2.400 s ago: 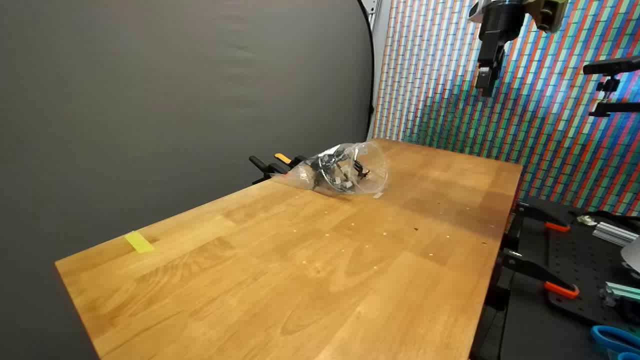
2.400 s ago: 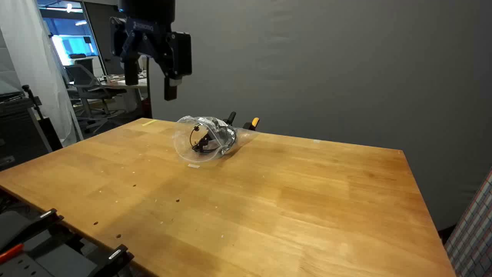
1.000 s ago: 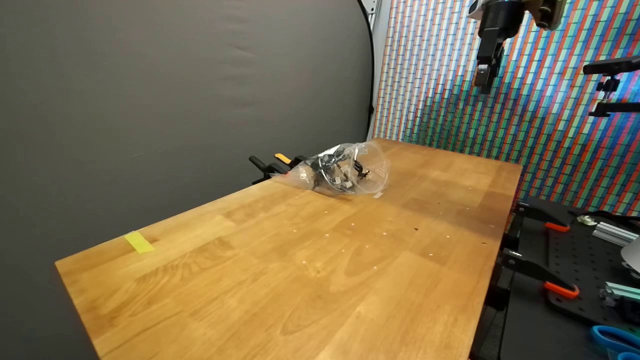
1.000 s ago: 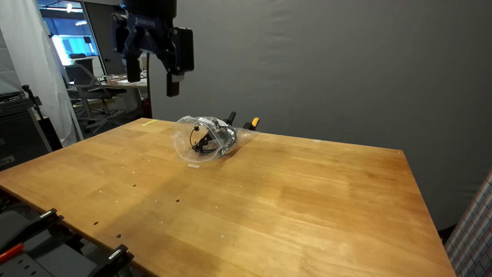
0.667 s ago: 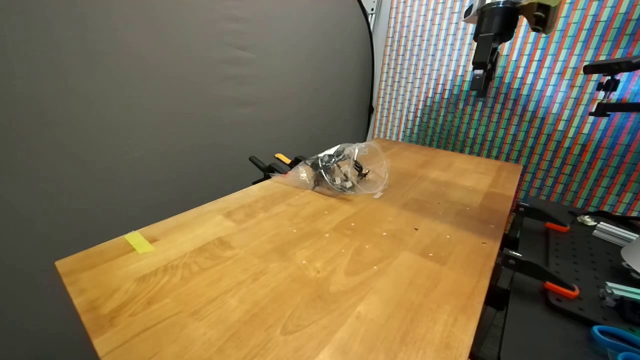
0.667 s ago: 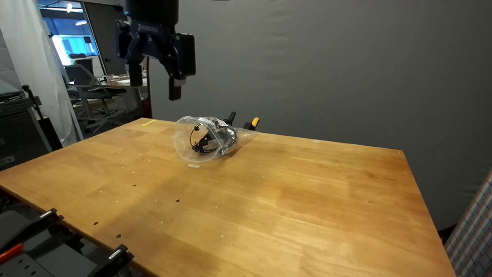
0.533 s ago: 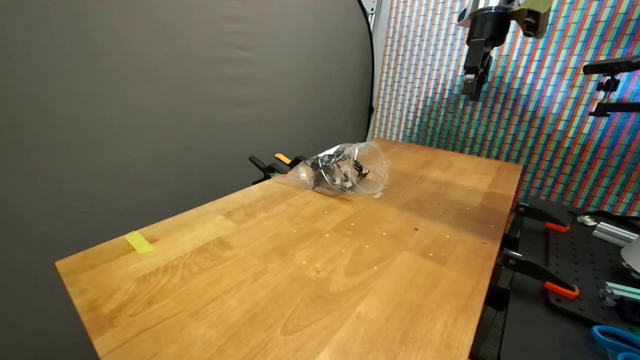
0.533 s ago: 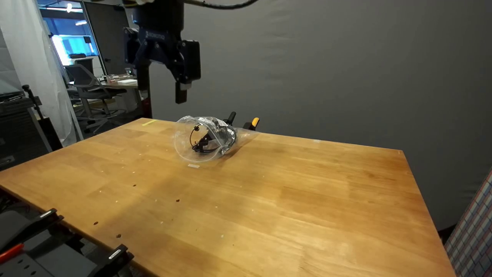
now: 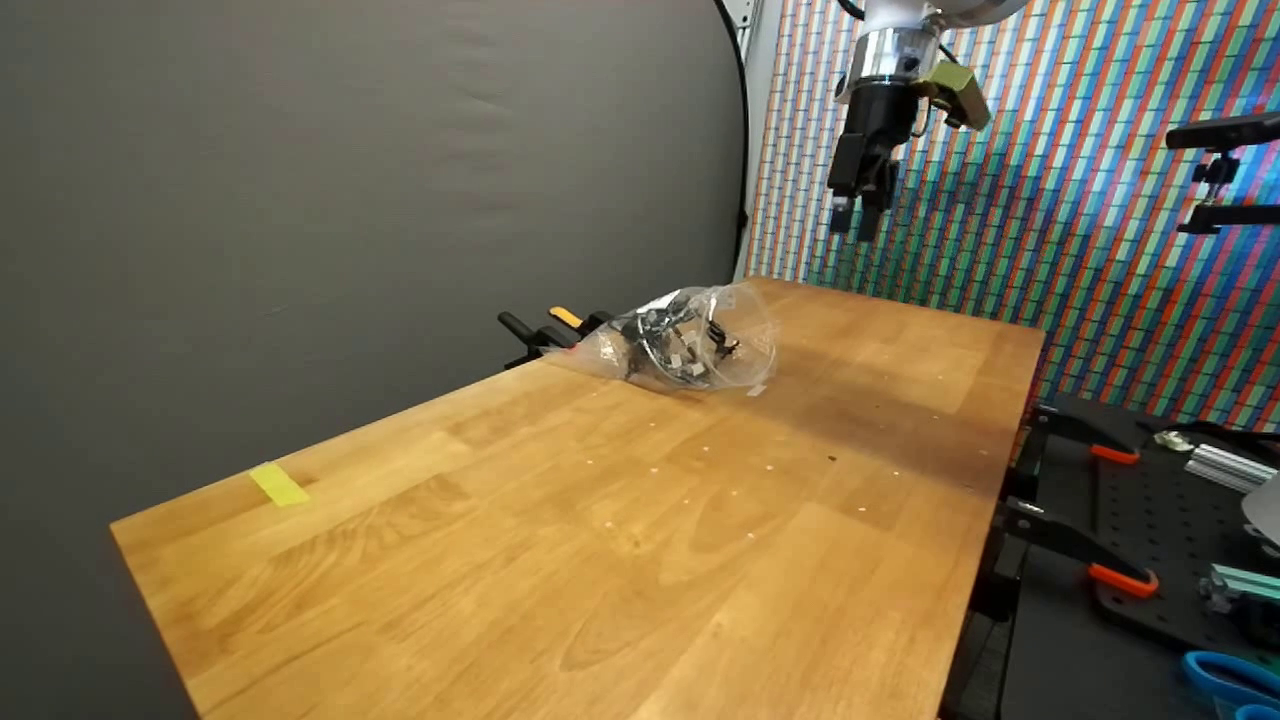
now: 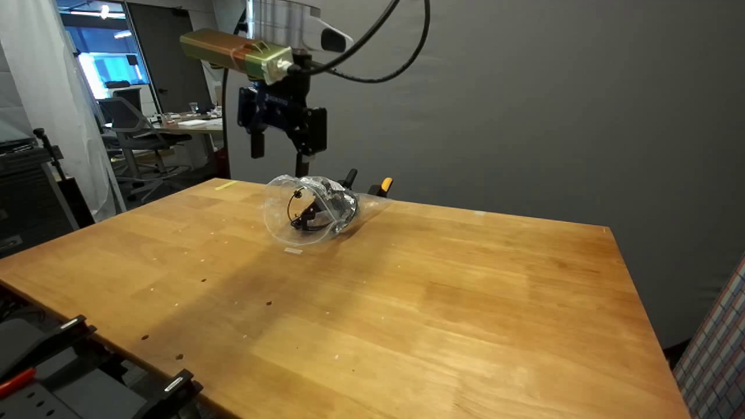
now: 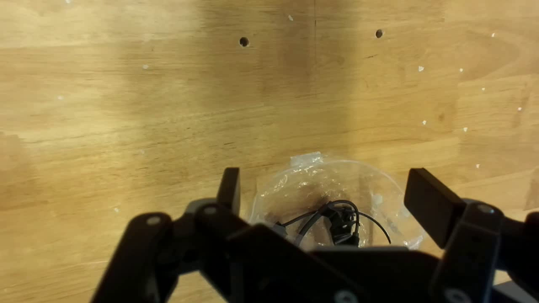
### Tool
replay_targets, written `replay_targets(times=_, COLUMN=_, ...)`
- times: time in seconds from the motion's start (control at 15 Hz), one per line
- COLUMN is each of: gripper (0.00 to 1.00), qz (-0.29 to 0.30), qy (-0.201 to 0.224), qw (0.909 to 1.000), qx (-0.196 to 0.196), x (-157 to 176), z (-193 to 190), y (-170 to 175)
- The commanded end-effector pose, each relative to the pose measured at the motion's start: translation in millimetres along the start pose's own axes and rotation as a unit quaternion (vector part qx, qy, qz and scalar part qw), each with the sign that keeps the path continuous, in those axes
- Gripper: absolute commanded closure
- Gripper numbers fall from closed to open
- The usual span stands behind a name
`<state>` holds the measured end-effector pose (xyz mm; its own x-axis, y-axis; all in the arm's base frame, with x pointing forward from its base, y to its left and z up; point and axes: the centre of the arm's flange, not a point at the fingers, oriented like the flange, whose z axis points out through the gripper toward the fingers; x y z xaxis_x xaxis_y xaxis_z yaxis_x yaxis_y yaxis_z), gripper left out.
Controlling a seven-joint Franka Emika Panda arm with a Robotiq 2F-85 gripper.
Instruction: Take the cable out of the plastic bag
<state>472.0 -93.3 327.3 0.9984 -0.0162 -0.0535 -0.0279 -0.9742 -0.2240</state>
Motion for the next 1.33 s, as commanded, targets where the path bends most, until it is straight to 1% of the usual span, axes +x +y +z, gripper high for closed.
replay_targets(times=0.0, gripper=0.0, qz=0.023, qy=-0.01, qw=0.9997, qx=0.01, x=42.6, z=20.0, y=-8.3)
replay_targets(times=0.13, gripper=0.0, qz=0.03, qy=-0.006, qw=0.9995, qx=0.01, x=57.0, z=32.4, y=-12.3)
replay_targets(times=0.27, gripper=0.0, qz=0.035, qy=0.003, qw=0.9993, qx=0.015, x=71.5, z=45.7, y=-10.8)
replay_targets(times=0.33, gripper=0.0, qz=0.042, qy=0.007, qw=0.999, qx=0.011, x=79.5, z=53.0, y=-8.9)
replay_targets(times=0.4, gripper=0.0, qz=0.046, qy=0.005, qw=0.9989, qx=0.012, x=82.1, z=58.5, y=-8.1)
replay_targets(times=0.53, gripper=0.0, qz=0.052, qy=-0.002, qw=0.9986, qx=0.011, x=88.3, z=71.7, y=-7.9)
replay_targets(times=0.8, gripper=0.0, qz=0.056, qy=-0.03, qw=0.9977, qx=0.026, x=95.5, z=94.8, y=-16.5)
replay_targets(times=1.13, gripper=0.0, qz=0.055, qy=-0.043, qw=0.996, qx=0.055, x=106.8, z=108.5, y=-36.2)
replay_targets(times=1.27, gripper=0.0, qz=0.055, qy=-0.043, qw=0.9955, qx=0.064, x=111.5, z=112.8, y=-38.0)
